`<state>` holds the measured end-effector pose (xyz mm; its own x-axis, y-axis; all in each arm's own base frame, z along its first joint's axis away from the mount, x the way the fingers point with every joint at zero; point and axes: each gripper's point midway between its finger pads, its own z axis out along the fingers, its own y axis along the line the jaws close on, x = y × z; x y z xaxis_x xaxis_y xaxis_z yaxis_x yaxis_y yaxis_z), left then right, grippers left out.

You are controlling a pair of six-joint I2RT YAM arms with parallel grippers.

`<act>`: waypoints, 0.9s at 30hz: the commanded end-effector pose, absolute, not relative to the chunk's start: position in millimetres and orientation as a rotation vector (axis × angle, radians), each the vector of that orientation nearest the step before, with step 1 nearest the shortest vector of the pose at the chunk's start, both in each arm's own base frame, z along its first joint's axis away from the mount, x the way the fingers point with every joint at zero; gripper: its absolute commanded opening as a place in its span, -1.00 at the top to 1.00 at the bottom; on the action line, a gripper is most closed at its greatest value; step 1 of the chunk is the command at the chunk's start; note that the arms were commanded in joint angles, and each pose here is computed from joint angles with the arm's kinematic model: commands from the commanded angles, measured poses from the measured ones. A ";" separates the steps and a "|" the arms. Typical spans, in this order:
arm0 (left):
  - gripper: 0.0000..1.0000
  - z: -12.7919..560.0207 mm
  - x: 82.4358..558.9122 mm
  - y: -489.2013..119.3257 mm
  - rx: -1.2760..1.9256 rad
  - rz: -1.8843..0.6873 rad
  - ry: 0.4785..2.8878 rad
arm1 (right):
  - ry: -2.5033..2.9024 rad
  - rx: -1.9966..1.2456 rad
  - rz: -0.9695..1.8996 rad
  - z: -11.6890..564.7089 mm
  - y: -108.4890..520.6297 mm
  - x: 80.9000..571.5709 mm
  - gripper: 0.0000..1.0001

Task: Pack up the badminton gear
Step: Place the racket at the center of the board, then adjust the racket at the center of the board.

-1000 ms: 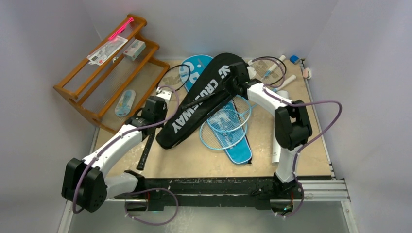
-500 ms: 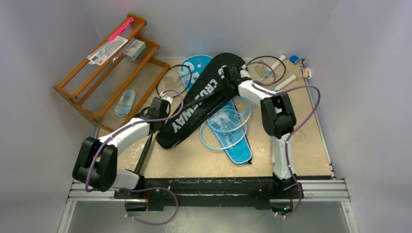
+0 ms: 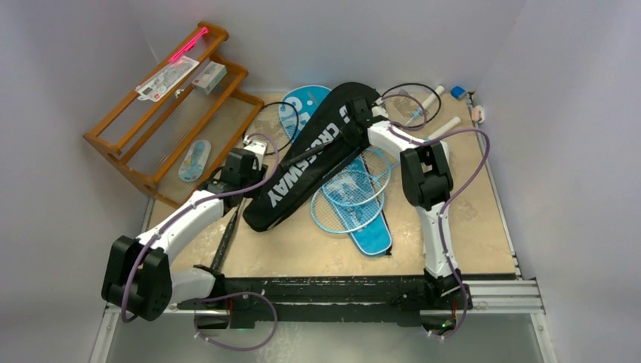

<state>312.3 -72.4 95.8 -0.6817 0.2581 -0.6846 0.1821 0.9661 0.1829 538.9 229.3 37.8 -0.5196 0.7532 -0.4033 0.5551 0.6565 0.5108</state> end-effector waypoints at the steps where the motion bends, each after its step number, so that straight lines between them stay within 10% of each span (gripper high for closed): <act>1: 0.01 124.4 323.7 -85.3 0.306 0.039 2.260 | 2.194 0.978 0.358 69.6 208.7 542.8 1.00; 27: 0.22 185.7 304.8 -145.6 0.383 -0.403 2.107 | 2.536 0.564 0.582 119.1 236.9 295.0 1.00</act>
<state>303.6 -126.2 162.6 -0.5575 0.1682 -0.8130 0.3656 0.9289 -0.0585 303.7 240.0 87.9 -0.8278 0.4571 -0.3253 0.3389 0.8695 0.3593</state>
